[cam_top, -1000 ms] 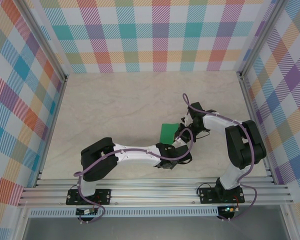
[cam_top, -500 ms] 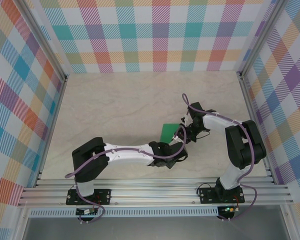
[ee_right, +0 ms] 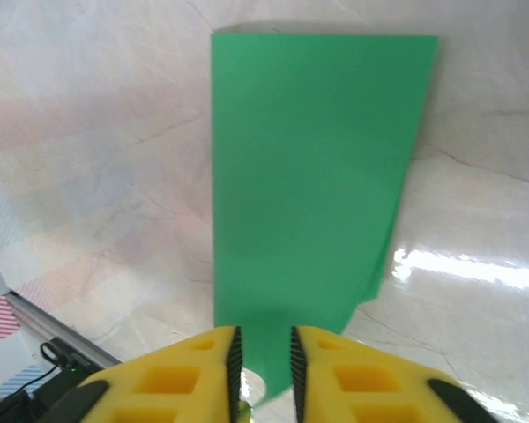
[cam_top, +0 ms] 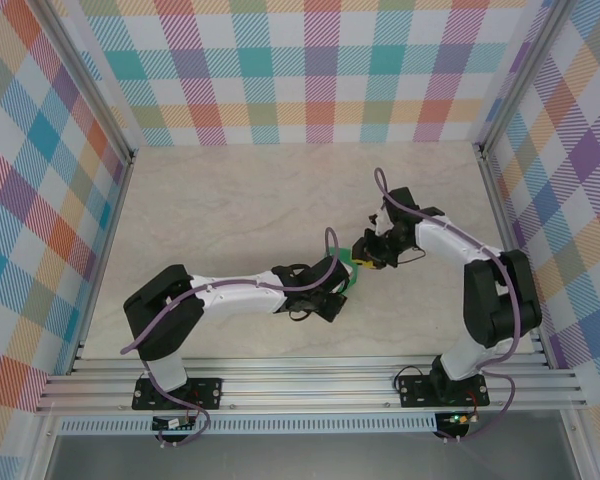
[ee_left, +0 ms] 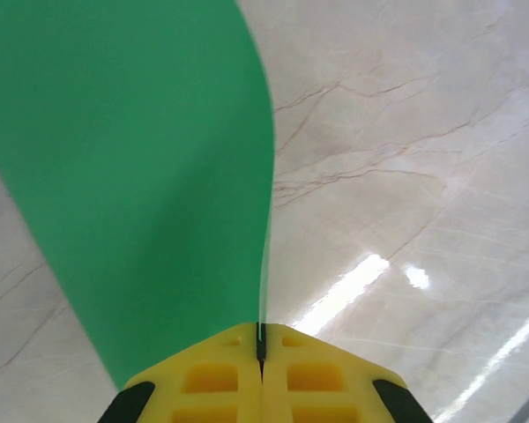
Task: Fold a paper plane with a square sheet of paper (pick it up from the middle)
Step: Third fold the triangle at the center of the table.
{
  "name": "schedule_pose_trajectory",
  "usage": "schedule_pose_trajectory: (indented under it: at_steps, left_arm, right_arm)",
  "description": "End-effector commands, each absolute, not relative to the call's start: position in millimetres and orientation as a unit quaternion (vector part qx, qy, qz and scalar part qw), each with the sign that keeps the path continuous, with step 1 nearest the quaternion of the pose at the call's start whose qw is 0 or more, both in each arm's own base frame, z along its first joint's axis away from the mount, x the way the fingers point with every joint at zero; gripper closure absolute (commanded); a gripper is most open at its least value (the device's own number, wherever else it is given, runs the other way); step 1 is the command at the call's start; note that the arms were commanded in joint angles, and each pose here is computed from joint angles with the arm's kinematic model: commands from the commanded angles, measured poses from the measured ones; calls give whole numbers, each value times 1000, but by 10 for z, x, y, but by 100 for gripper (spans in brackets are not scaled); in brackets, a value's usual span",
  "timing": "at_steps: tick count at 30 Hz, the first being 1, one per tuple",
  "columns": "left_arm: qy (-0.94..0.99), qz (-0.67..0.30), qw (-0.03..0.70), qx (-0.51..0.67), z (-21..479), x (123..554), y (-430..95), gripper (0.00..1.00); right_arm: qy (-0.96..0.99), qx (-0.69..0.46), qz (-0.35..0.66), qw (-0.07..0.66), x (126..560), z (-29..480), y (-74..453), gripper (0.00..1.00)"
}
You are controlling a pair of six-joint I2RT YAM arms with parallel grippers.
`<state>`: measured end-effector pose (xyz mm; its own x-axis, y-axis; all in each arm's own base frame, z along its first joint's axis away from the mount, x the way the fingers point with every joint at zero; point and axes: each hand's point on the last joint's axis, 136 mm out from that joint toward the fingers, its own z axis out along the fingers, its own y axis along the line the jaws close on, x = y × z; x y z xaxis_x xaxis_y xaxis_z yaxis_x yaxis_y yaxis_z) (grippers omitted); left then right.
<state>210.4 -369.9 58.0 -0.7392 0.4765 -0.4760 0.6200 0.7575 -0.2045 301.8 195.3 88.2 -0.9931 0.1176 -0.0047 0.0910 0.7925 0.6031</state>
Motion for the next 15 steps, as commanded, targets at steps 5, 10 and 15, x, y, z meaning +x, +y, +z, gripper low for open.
schedule_pose_trajectory:
  at_steps: [5,10,15]
  left_arm:
    - [908,-225,196,295,731,2079,-3772,100]
    - [908,-226,199,292,758,2106,-3752,100]
    - [908,-227,196,292,749,2155,-3744,100]
  right_arm:
    - [943,12,330,-31,3174,656,2262,86]
    - [953,2,298,-52,3189,410,2252,87]
    - [960,-17,270,-66,3141,206,2202,87]
